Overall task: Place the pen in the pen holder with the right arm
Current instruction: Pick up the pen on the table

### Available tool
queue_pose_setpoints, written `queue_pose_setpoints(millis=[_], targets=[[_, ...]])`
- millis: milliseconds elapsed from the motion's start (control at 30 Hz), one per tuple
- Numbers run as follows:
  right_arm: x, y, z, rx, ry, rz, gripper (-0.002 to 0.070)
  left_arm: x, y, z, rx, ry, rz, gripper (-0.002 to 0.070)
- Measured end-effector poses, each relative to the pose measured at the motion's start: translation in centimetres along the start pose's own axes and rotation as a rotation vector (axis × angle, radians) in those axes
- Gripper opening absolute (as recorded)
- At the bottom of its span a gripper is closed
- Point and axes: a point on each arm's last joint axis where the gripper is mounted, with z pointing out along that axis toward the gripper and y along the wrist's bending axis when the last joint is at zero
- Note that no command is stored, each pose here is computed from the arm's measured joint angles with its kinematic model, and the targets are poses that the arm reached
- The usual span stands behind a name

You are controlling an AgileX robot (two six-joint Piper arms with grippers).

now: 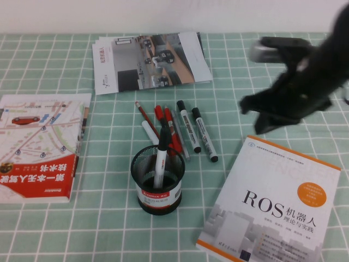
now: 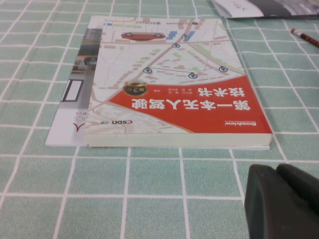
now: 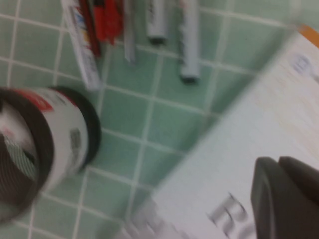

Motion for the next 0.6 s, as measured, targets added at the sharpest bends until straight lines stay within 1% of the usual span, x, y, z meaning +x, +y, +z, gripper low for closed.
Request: queue_pose_setpoints(millis=[267, 400, 433, 500, 600], targets=[[-6.0, 4.0, 6.0, 0.005, 0.069, -0.116, -0.002, 0.0, 0.0, 0.0, 0.0, 0.0, 0.0, -0.0004], [-7.9, 4.9, 8.8, 0.025, 0.092, -0.155, -0.0008, 0.0, 0.0, 0.0, 0.0, 0.0, 0.0, -0.0004], [-8.5, 5.0, 9.5, 0.027, 0.087, -0.159, 0.0006, 0.0, 0.0, 0.0, 0.0, 0.0, 0.0, -0.0004], [-9.5, 5.1, 10.6, 0.032, 0.067, -0.159, 0.006, 0.0, 0.0, 0.0, 0.0, 0.0, 0.0, -0.0004], [-10.5, 4.9, 12.4, 0.047, 0.054, -0.14, 0.0179, 0.0, 0.0, 0.0, 0.0, 0.0, 0.0, -0.0004]])
